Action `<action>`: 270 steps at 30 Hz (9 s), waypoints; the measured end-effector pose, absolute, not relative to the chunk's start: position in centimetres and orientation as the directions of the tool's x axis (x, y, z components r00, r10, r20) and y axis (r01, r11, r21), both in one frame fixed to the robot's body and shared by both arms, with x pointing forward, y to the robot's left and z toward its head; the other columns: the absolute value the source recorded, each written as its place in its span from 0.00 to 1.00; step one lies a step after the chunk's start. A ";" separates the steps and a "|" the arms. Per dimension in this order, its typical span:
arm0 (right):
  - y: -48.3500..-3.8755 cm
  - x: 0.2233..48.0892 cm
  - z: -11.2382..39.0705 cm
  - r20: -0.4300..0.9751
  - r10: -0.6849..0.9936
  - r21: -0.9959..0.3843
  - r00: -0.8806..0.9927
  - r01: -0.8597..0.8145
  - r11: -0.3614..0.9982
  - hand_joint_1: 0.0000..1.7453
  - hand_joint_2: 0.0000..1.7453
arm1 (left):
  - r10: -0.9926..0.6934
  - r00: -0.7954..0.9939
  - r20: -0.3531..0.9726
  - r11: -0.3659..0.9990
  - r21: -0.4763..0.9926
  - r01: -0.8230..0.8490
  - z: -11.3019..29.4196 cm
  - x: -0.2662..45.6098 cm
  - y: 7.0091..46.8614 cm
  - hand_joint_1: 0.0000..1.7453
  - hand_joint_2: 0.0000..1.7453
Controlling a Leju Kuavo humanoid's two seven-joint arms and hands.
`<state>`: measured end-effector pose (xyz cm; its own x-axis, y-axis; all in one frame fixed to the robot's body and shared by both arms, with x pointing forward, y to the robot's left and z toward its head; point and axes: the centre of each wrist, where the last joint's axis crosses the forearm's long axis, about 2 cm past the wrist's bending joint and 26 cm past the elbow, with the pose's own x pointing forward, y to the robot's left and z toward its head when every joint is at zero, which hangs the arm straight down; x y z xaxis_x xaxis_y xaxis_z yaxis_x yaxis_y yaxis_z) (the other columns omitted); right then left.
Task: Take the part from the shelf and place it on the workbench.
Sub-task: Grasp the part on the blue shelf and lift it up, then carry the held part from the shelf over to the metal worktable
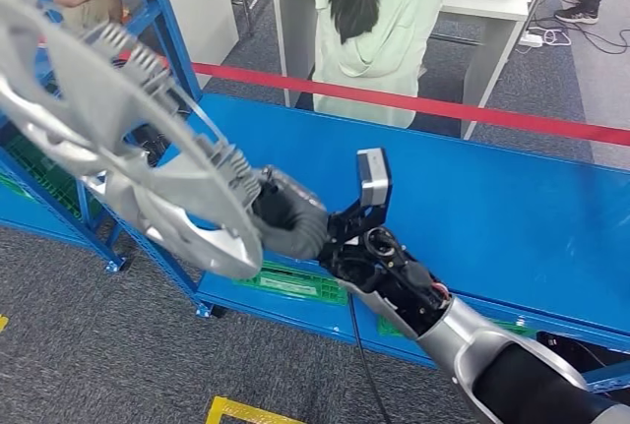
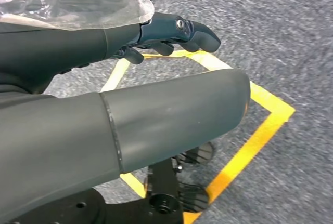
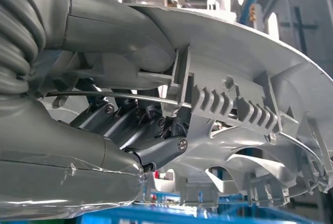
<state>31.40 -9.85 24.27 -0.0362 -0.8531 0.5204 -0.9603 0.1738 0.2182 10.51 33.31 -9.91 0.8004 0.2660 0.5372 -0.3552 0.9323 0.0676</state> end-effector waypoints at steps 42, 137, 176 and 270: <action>-7.4 27.8 23.0 0.588 -0.809 0.217 -0.004 -0.963 0.162 1.00 1.00 | 0.318 0.645 0.695 0.871 0.055 -0.488 -9.7 11.3 33.3 0.00 1.00; -7.1 27.8 22.9 0.534 -0.843 0.245 -0.060 -0.944 0.222 1.00 1.00 | 0.367 0.708 0.603 0.865 0.059 -0.499 -10.4 8.1 32.9 0.00 1.00; -8.4 28.3 22.5 0.522 -0.848 0.297 -0.096 -0.911 0.285 1.00 1.00 | 0.368 0.724 0.583 0.872 0.055 -0.487 -10.6 7.6 32.3 0.00 1.00; -9.2 27.8 21.6 0.524 -0.849 0.325 -0.073 -0.904 0.278 1.00 1.00 | 0.358 0.733 0.578 0.891 0.023 -0.454 -10.5 8.2 31.5 0.00 1.00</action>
